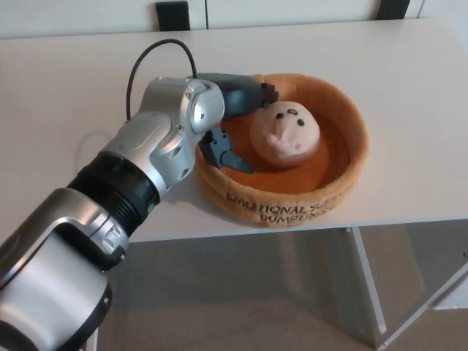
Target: The robot walks towards a table in front, picks a dumpling toy with left hand and puts it in an orange round plate
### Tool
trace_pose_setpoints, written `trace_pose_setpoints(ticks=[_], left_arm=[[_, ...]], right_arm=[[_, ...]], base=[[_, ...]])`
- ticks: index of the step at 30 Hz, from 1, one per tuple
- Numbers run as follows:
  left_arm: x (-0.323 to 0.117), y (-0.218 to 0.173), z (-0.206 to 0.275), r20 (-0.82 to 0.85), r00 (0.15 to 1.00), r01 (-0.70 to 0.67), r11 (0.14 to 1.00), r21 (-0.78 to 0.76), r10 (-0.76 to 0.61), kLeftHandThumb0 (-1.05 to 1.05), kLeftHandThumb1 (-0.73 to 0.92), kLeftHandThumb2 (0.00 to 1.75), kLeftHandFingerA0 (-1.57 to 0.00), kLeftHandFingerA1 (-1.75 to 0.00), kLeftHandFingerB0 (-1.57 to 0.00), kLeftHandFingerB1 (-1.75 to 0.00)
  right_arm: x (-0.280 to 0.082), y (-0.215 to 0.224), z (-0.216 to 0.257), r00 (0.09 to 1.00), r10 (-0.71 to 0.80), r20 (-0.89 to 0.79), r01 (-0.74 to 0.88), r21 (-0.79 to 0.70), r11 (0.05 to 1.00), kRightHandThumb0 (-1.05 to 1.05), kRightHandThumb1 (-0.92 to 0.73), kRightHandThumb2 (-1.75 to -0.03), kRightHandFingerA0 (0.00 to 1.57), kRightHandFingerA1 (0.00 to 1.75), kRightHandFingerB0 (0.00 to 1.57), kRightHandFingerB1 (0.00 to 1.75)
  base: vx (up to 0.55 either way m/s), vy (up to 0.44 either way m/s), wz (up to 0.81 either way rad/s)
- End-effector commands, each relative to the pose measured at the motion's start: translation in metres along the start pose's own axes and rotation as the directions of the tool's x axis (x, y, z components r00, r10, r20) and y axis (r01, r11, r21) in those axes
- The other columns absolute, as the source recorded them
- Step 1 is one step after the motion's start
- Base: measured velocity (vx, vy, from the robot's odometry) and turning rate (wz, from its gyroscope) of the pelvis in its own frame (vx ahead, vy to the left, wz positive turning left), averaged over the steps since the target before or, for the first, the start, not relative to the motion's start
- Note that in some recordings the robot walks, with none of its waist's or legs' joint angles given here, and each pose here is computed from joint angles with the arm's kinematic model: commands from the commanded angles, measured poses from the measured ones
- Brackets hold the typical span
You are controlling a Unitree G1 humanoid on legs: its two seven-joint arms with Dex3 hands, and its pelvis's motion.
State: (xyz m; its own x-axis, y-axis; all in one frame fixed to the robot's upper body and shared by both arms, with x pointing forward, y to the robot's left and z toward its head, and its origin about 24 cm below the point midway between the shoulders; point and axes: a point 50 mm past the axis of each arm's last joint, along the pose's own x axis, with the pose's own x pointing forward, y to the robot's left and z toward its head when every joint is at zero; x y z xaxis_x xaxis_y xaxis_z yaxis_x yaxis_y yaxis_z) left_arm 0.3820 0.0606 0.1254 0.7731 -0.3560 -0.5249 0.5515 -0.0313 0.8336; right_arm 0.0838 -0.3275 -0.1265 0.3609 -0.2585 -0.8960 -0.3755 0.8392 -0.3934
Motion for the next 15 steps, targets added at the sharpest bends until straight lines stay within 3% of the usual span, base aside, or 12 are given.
trace_pose_setpoints(ticks=[1,3,4,9,10,11,12,14,15], left_arm=[[-0.005,0.01,-0.005,-0.033,0.999,0.026,1.0,-0.01,-0.027,-0.91,0.36,0.63,0.0,0.0,0.0,0.0],[-0.005,0.01,-0.004,-0.034,0.999,0.028,1.0,-0.01,-0.028,-0.91,0.36,0.63,0.0,0.0,0.0,0.0],[-0.009,0.012,-0.007,-0.03,0.999,0.03,0.999,-0.021,-0.031,-0.94,0.46,0.55,0.0,0.0,0.0,0.0],[-0.032,0.035,-0.005,0.041,0.996,-0.078,0.996,-0.03,0.079,-0.89,0.42,0.6,0.0,0.0,0.0,0.0],[-0.046,0.05,-0.002,0.08,0.985,-0.152,0.988,-0.032,0.154,-0.74,0.37,0.54,0.0,0.0,0.0,0.0],[-0.065,0.069,0.001,0.127,0.961,-0.244,0.969,-0.033,0.246,-0.74,0.37,0.54,0.0,0.0,0.0,0.0],[-0.082,0.08,0.004,0.166,0.935,-0.315,0.949,-0.02,0.314,-0.58,0.36,0.52,0.0,0.0,0.0,0.0],[-0.089,0.082,0.005,0.179,0.925,-0.338,0.941,-0.015,0.335,-0.58,0.36,0.52,0.0,0.0,0.0,0.0],[-0.107,0.087,0.004,0.228,0.895,-0.378,0.924,-0.064,0.382,-0.1,0.35,0.66,0.0,-0.19,0.0,-0.28]], right_arm=[[-0.002,-0.008,-0.003,1.0,-0.011,0.0,0.011,-0.003,1.0,-0.36,-0.63,-0.58,0.58,0.45,0.43,0.36],[-0.002,-0.008,-0.003,1.0,-0.011,0.001,0.011,-0.003,1.0,-0.36,-0.63,-0.58,0.58,0.45,0.43,0.36],[-0.002,-0.006,-0.004,1.0,-0.013,-0.008,0.013,-0.011,1.0,-0.34,-0.61,-0.58,0.56,0.44,0.44,0.37],[-0.001,-0.008,0.0,1.0,-0.012,0.003,0.012,-0.004,1.0,-0.35,-0.62,-0.58,0.58,0.45,0.44,0.37],[-0.001,-0.01,0.002,1.0,-0.015,0.006,0.015,-0.012,1.0,-0.44,-0.52,-0.78,0.54,0.56,0.39,0.48],[-0.001,-0.012,0.005,1.0,-0.019,0.01,0.019,-0.021,1.0,-0.44,-0.52,-0.78,0.54,0.56,0.39,0.48],[0.0,-0.013,0.005,1.0,-0.02,0.01,0.021,-0.033,0.999,-0.45,-0.52,-0.79,0.54,0.56,0.38,0.47],[0.0,-0.013,0.005,1.0,-0.021,0.009,0.021,-0.038,0.999,-0.45,-0.52,-0.79,0.54,0.56,0.38,0.47],[-0.001,-0.014,0.005,1.0,-0.018,0.006,0.018,-0.035,0.999,-0.36,-0.63,-0.58,0.54,0.43,0.43,0.36]], base=[[0.0,0.0,0.0],[0.0,0.0,0.0],[0.0,0.0,0.0],[0.0,0.0,0.0],[0.0,0.0,0.0],[0.0,0.0,0.0],[0.0,0.0,0.0],[0.0,0.0,0.0],[0.0,0.0,0.0]])
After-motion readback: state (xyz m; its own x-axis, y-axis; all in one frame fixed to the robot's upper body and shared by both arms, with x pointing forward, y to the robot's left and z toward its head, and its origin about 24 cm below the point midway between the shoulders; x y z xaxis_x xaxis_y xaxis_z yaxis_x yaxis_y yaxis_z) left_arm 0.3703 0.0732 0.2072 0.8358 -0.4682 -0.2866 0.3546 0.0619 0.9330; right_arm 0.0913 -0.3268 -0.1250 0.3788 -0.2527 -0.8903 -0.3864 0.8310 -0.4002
